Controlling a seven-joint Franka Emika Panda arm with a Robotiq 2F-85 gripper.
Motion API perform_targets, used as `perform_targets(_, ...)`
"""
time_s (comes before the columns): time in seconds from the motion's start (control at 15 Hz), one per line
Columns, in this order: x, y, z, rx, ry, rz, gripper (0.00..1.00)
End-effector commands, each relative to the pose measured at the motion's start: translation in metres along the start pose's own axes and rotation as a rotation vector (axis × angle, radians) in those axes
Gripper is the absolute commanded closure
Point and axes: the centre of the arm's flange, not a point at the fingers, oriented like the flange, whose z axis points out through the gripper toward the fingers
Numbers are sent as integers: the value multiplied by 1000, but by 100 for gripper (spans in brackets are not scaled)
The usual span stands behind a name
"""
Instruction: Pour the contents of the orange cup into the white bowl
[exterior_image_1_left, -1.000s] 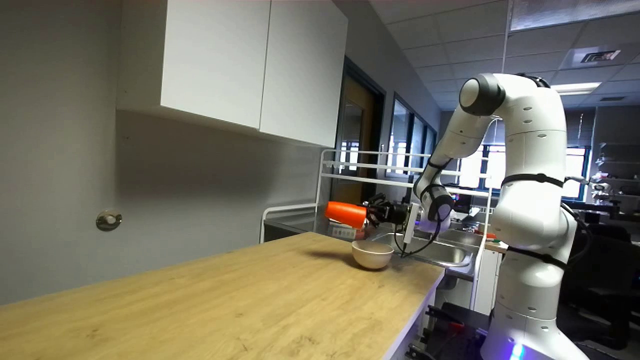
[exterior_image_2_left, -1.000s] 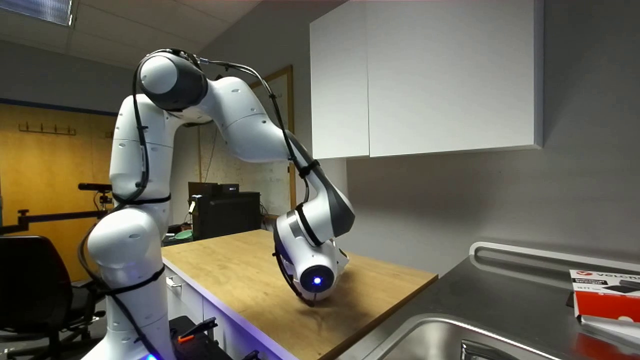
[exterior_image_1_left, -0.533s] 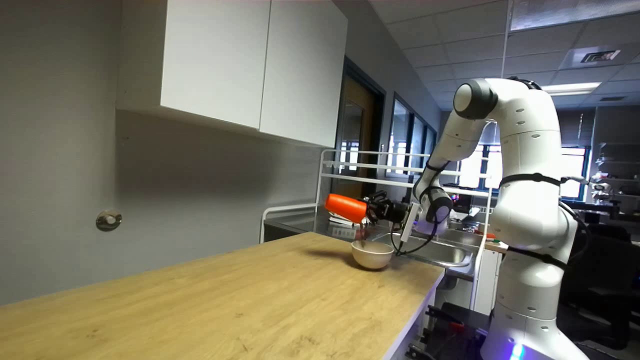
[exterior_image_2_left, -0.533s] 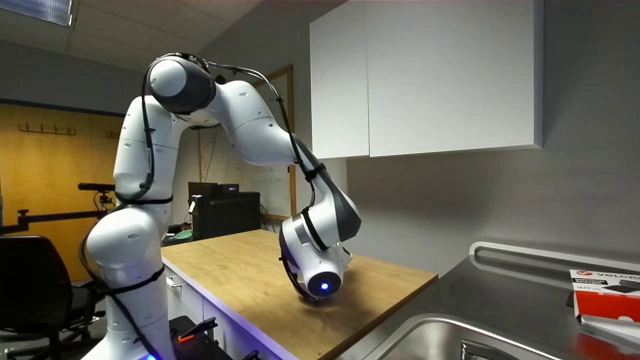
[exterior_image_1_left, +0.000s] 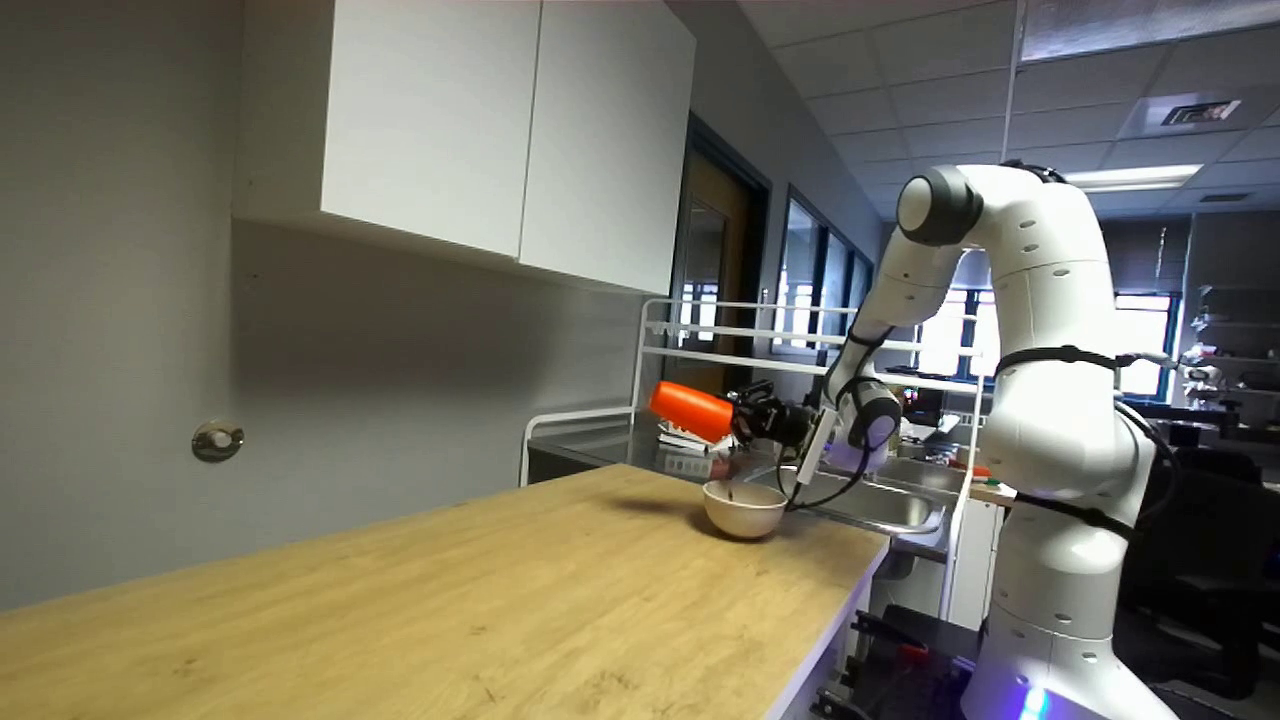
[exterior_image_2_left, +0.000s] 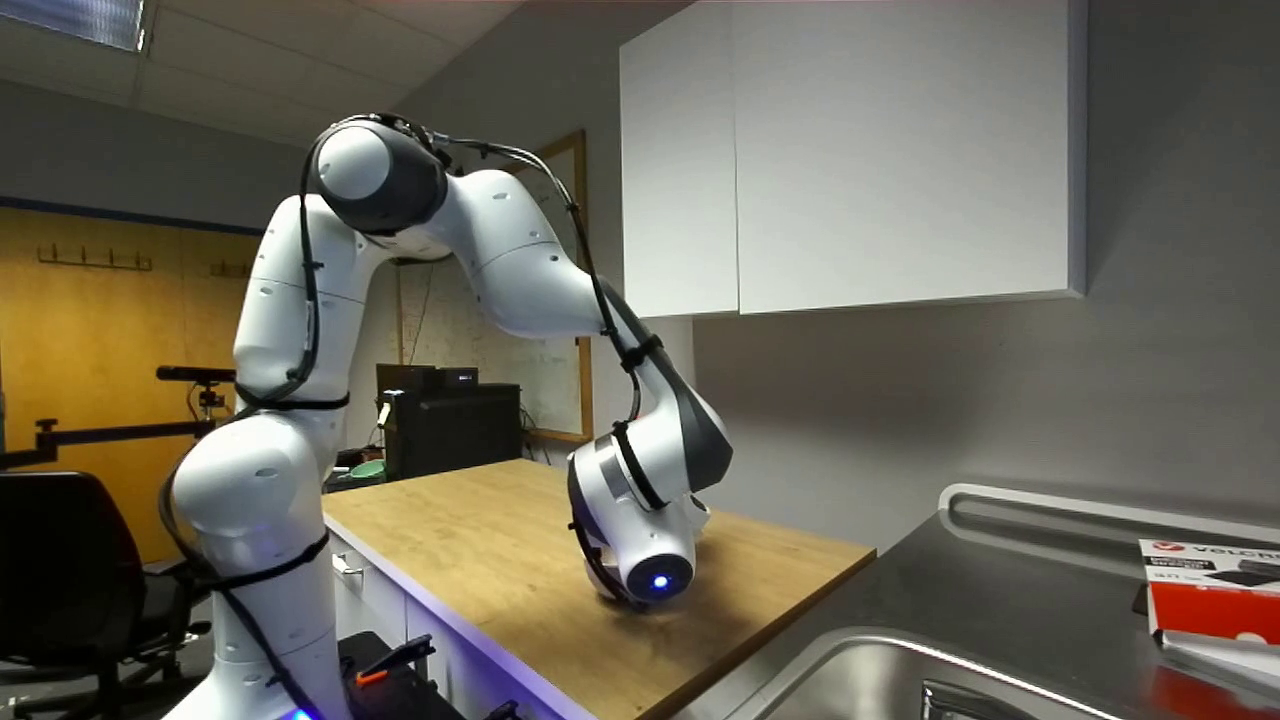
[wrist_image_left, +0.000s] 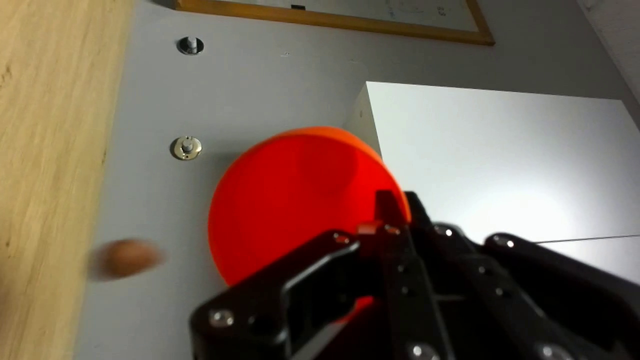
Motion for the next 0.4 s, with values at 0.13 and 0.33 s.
perform_targets(0.13,9,-1,-2,23,-19,-38,98)
perform_targets(0.33,10,-1,-3,12,-29,-51,98)
